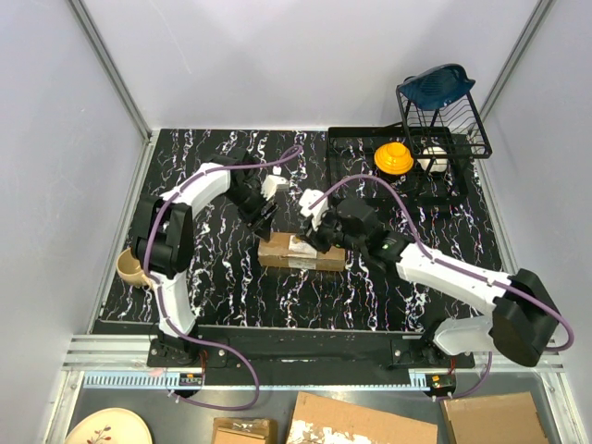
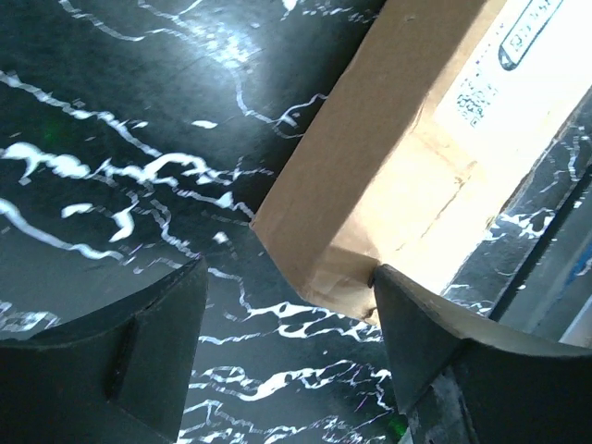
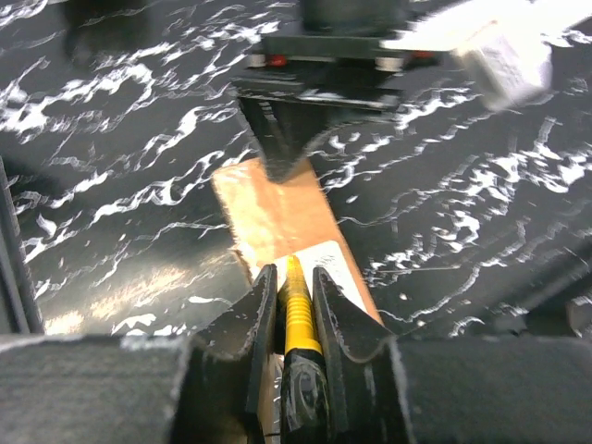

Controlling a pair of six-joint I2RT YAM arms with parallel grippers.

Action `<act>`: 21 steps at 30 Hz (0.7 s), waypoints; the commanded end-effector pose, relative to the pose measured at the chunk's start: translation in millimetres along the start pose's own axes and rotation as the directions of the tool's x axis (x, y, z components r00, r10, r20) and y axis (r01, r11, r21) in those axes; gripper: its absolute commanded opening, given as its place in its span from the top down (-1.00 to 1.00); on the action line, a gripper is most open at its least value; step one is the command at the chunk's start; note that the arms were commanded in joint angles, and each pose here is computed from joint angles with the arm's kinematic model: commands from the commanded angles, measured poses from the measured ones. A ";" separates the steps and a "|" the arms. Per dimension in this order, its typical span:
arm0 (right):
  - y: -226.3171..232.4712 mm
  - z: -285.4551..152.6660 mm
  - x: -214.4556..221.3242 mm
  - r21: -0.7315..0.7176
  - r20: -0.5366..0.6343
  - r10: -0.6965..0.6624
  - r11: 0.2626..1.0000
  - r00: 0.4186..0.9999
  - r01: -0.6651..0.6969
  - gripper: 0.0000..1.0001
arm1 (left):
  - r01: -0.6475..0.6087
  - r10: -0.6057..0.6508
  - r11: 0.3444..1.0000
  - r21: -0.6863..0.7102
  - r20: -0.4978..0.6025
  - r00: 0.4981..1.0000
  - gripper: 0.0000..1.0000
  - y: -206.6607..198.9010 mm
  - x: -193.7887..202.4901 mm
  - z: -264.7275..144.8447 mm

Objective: Unpack the express box
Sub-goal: Cut the express box at the center of the board.

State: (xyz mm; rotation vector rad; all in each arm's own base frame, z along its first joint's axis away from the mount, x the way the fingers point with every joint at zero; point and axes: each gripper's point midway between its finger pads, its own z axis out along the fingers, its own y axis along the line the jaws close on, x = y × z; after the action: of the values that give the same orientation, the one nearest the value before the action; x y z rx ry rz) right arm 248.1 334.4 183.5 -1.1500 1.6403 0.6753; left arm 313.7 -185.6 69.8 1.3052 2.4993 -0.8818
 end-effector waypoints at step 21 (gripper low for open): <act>-64.0 -131.3 85.3 0.759 0.065 0.598 0.490 0.799 -0.428 1.00 | -0.367 0.371 0.928 -0.062 0.083 0.925 -0.57 -57.7 -106.9 23.3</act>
State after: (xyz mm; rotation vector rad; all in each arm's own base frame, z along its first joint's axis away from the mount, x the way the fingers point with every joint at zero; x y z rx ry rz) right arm 249.9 182.4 175.3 -0.1831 2.1264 0.2308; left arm 312.4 -289.6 138.9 1.6245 2.1025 -0.7584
